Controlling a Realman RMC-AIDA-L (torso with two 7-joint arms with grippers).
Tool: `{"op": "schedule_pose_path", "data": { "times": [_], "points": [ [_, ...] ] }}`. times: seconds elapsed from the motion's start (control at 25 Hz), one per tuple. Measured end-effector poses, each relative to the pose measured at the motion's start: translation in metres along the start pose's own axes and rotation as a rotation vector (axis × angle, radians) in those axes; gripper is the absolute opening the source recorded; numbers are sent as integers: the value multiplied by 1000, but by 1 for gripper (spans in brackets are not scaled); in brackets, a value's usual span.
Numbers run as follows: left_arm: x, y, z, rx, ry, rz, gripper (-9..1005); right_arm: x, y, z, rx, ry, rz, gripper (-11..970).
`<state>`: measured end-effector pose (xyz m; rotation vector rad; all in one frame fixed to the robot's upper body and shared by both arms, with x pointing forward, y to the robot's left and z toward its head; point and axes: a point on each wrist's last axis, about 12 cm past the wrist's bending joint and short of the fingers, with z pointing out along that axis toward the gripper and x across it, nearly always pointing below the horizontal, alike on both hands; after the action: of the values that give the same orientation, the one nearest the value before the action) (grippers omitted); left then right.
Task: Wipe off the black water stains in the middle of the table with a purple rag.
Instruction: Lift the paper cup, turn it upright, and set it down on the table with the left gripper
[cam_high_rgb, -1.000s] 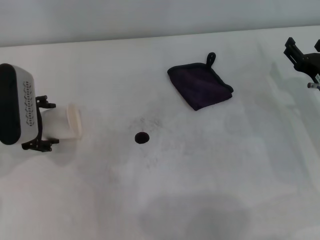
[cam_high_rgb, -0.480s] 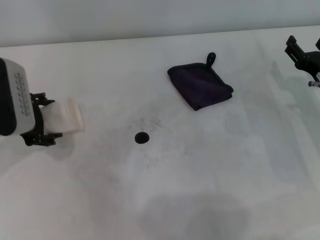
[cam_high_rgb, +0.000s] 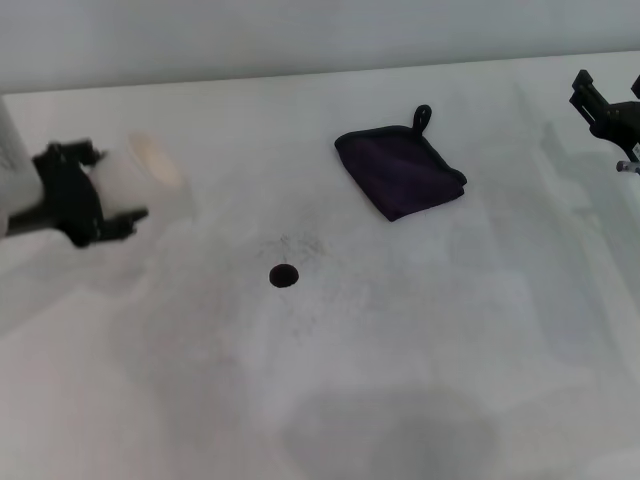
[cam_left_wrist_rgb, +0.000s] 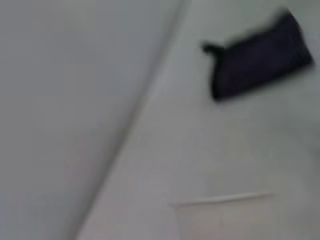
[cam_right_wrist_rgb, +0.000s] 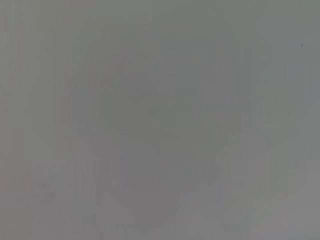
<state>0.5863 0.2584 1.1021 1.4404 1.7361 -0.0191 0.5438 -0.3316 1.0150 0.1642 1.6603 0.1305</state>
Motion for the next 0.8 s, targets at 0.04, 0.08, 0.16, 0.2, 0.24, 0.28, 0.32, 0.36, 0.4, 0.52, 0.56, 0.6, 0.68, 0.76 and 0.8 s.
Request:
{"op": "schedule_pose_path", "data": {
  "times": [0.04,0.08,0.16,0.2,0.24,0.28,0.32,0.36,0.4,0.52,0.56,0.6,0.68,0.76,0.8],
  "points": [
    [0,1,-2,-15,-39,-36,756,0,0,0,0,0,0,873],
    [1,2,-4,-29,-75,-70,752,0,0,0,0,-1,-1,873],
    [3,-2,-5,-51,-158,-144,744,0,-1,0,1,-1,-1,873],
    [3,-4,-5,-60,-195,-176,740,0,-1,-1,1,-1,-1,873],
    [6,-8,-3,-68,-238,-227,740,0,-1,-1,2,-1,-1,873],
    [8,-12,-1,-77,-275,-279,740,0,-1,-1,3,0,-1,873],
    [11,-17,2,-81,-307,-322,740,1,-1,-2,3,0,-1,873],
    [14,-22,5,-89,-347,-376,740,1,-2,-2,4,1,-1,873],
    [17,-29,9,-88,-374,-418,740,1,-2,-2,5,1,-1,873],
    [26,-49,19,-119,-464,-522,739,1,-2,-3,4,2,1,873],
    [29,-54,19,-142,-486,-552,739,2,-1,-3,3,2,2,873],
    [34,-60,19,-175,-509,-589,739,2,-1,-3,1,1,3,873],
    [40,-69,18,-230,-538,-635,739,2,0,-4,-2,1,4,873],
    [45,-77,15,-279,-558,-679,739,3,0,-5,-5,1,4,872],
    [48,-82,14,-294,-560,-710,739,3,0,-5,-5,1,4,872]
  ]
}}
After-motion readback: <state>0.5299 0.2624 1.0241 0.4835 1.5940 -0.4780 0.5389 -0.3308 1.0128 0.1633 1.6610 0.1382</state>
